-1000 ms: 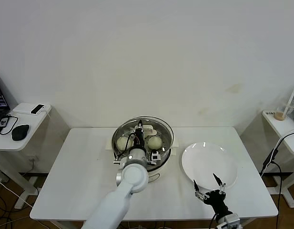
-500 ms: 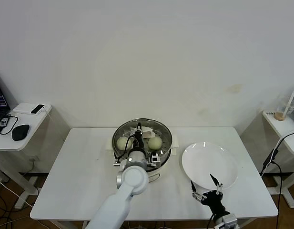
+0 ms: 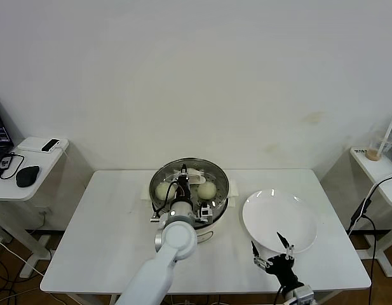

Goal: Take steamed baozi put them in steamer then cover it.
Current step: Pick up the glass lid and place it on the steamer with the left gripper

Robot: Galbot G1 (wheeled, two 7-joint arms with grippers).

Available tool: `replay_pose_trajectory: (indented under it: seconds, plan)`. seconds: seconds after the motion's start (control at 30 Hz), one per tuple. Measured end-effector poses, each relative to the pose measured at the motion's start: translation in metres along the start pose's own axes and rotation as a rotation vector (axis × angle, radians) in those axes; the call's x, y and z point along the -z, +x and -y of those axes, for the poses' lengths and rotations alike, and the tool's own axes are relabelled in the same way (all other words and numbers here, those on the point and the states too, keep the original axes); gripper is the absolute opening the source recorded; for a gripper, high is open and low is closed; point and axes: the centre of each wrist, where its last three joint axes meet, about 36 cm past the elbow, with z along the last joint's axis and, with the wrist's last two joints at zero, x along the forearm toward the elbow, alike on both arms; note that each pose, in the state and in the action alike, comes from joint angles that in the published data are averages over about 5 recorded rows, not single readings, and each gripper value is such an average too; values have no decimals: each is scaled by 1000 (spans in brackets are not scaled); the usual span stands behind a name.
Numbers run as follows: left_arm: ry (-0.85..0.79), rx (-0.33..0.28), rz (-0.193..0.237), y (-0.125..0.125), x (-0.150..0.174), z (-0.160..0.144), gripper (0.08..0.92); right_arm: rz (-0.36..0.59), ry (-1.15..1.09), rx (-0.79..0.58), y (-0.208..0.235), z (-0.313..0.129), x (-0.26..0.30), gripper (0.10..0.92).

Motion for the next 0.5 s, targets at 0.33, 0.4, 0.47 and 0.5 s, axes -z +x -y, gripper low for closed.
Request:
replay_pose_trajectory:
  seconds: [0.33, 0.4, 0.47, 0.5]
  plan:
    - [4, 9, 10, 7, -3, 0, 409, 3, 1, 7, 0, -2, 1, 823]
    - [7, 11, 16, 11, -3, -1, 470, 2, 1, 9, 1, -3, 1, 823]
    - [10, 15, 25, 15, -4, -3, 530, 1, 2, 11, 1, -4, 2, 823]
    - [12, 17, 30, 18, -5, -4, 556, 1, 2, 11, 1, -4, 2, 823]
